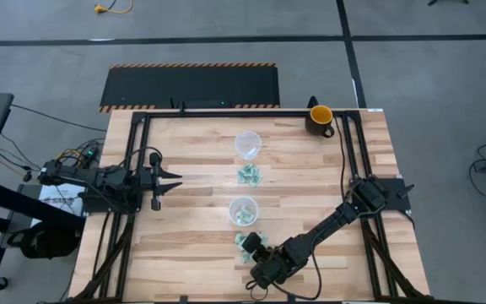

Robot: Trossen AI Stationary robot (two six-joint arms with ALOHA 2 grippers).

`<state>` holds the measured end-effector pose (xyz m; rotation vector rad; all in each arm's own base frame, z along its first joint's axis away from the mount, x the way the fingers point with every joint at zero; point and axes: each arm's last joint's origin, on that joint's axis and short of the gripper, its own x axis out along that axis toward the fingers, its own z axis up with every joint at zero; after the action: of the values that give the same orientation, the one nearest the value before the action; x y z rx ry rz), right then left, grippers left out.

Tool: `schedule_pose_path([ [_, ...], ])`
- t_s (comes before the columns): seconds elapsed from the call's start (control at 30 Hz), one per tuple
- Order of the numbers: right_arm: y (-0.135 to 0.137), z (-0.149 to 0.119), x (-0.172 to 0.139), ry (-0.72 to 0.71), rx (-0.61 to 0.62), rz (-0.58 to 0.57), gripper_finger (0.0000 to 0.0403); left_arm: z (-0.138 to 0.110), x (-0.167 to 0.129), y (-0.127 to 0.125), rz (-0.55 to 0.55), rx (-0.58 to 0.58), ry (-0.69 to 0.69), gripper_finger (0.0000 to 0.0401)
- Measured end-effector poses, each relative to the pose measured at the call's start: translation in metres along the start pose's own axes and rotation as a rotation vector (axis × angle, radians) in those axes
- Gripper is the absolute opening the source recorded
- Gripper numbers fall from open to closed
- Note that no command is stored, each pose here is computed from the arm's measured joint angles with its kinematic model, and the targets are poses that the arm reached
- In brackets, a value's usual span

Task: Pick and place items into bin
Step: Put the bottom right stevia packet into the bottom bin

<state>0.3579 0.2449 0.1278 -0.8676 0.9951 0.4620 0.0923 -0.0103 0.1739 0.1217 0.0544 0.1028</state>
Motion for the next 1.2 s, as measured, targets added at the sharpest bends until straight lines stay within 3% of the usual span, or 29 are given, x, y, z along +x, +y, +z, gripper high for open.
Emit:
schedule_pose_path([
  [0.27, 0.0, 0.0, 0.0, -0.004, 0.035, 0.004, 0.0016, 0.0, 0.0, 0.0, 0.0, 0.0, 0.0, 0.0084],
  [0.8, 0.0, 0.0, 0.0, 0.007, 0.028, -0.022, 0.0001, 0.0, 0.0, 0.0, 0.0, 0.0, 0.0, 0.0084],
  [1.2, -0.007, 0.021, -0.027, 0.049, -0.018, -0.088, 0.0, 0.0, 0.0, 0.0, 0.0, 0.0, 0.0, 0.0084],
])
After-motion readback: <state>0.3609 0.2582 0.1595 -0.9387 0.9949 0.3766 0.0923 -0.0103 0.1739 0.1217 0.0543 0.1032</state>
